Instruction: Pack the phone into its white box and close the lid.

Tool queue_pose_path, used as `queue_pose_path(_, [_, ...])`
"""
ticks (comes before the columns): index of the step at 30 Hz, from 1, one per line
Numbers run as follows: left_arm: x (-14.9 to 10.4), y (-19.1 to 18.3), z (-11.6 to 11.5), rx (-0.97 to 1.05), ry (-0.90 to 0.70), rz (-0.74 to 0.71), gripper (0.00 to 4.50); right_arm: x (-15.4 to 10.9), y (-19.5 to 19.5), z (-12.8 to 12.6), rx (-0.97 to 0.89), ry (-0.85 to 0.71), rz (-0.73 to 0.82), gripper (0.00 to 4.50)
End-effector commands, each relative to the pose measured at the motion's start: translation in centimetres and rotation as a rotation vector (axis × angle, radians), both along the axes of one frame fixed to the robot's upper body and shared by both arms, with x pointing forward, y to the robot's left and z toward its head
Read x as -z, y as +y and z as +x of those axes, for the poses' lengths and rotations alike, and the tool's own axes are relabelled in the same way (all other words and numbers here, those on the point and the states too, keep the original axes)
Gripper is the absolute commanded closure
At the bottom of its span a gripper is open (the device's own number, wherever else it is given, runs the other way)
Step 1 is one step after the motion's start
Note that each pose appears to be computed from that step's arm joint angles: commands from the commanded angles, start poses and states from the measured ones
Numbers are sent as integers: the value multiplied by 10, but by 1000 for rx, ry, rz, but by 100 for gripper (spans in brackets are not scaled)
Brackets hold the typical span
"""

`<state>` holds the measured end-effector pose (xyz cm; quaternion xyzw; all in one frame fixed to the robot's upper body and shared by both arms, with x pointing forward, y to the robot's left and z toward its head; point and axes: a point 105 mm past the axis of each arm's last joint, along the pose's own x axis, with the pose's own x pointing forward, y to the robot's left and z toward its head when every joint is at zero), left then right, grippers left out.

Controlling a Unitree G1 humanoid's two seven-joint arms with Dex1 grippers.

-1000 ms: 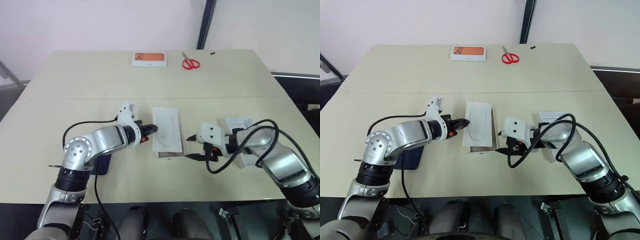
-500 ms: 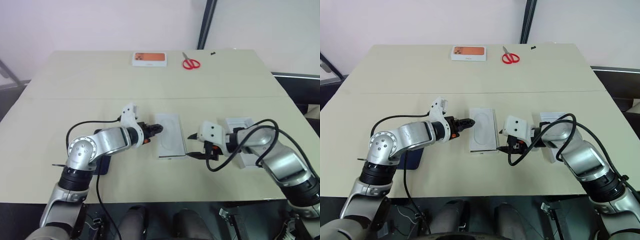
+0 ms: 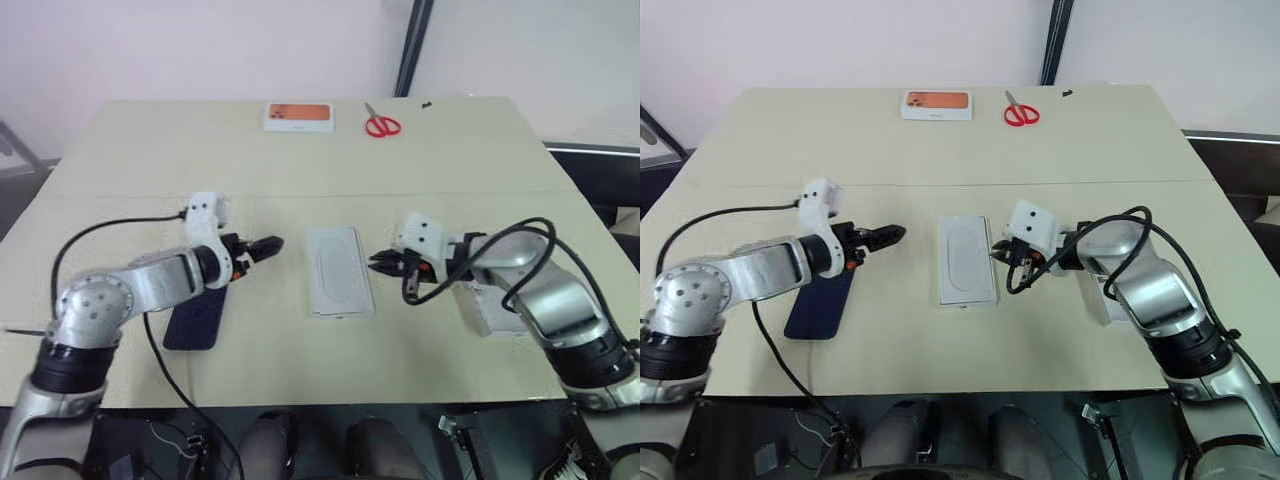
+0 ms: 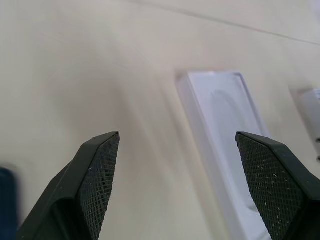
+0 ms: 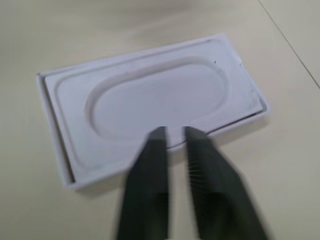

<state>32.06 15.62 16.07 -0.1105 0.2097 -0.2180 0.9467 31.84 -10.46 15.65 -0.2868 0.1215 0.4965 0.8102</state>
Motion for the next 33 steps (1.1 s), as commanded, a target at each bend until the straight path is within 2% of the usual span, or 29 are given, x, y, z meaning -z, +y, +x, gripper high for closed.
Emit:
queue_pose_path(1, [-8,15,-4,81,-189,188,58,1,20,12,28,-40,3,446])
queue_pose_path(4, [-1,19,-13,190,-270,292,58,4,31,27,80,-68,3,446])
queue_pose_path(9, [10,16,-41,389,-397,327,58,13,45,50,151,-80,10,446])
queue_pose_path(17, [19,26,-50,412,-401,329,58,25,61,64,172,-80,8,446])
queue_pose_path(25, [19,29,-52,385,-404,320,58,43,56,51,125,-45,-87,446])
queue_pose_path(30, [19,30,-51,375,-405,317,58,45,54,38,60,-44,-143,446])
queue_pose_path(33, [20,31,-49,363,-403,318,58,38,52,39,71,-83,-147,446])
